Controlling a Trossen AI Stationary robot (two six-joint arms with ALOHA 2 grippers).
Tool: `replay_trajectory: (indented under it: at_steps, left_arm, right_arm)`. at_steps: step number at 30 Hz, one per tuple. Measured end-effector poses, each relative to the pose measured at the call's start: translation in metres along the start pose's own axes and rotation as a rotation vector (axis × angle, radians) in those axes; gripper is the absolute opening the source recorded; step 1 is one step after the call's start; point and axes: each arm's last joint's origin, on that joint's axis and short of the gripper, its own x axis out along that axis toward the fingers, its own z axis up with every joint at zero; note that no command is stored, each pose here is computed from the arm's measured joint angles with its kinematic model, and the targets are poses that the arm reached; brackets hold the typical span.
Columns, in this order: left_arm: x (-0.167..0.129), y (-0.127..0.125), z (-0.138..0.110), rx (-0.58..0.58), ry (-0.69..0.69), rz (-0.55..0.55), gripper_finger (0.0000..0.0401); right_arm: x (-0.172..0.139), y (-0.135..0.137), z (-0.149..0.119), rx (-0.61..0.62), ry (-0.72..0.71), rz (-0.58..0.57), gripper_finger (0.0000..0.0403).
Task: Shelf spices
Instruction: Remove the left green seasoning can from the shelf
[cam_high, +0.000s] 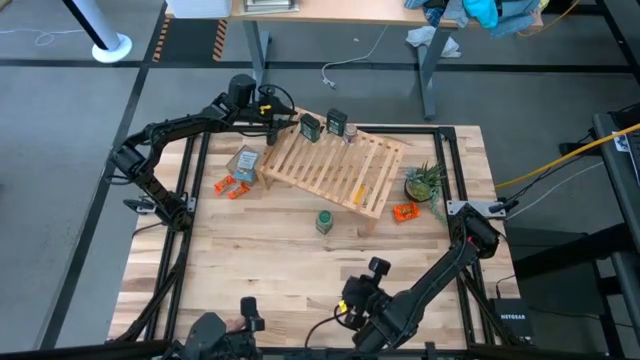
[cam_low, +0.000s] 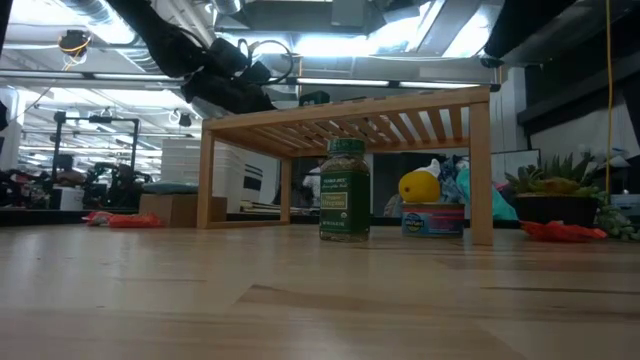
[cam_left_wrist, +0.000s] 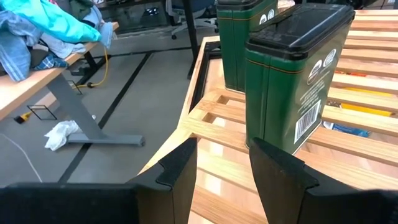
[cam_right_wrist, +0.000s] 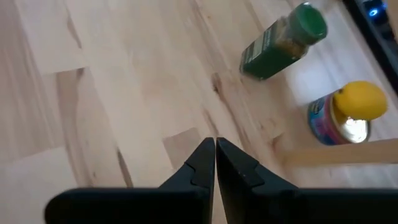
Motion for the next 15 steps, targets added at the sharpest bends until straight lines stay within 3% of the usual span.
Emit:
replay_trajectory:
  at_steps: [8,15]
  left_arm:
    - [0.0,0.0,0.0,-0.017,0.0,-0.001,0.0141]
    - [0.0,-0.002,0.001,-0.12,-0.031,-0.079,0.0141]
  right_arm:
    - [0.0,0.003,0.0,0.016,0.036,0.041,0.0021]
    - [-0.001,0.014,0.007,0.11,-0.012,0.148,0.0021]
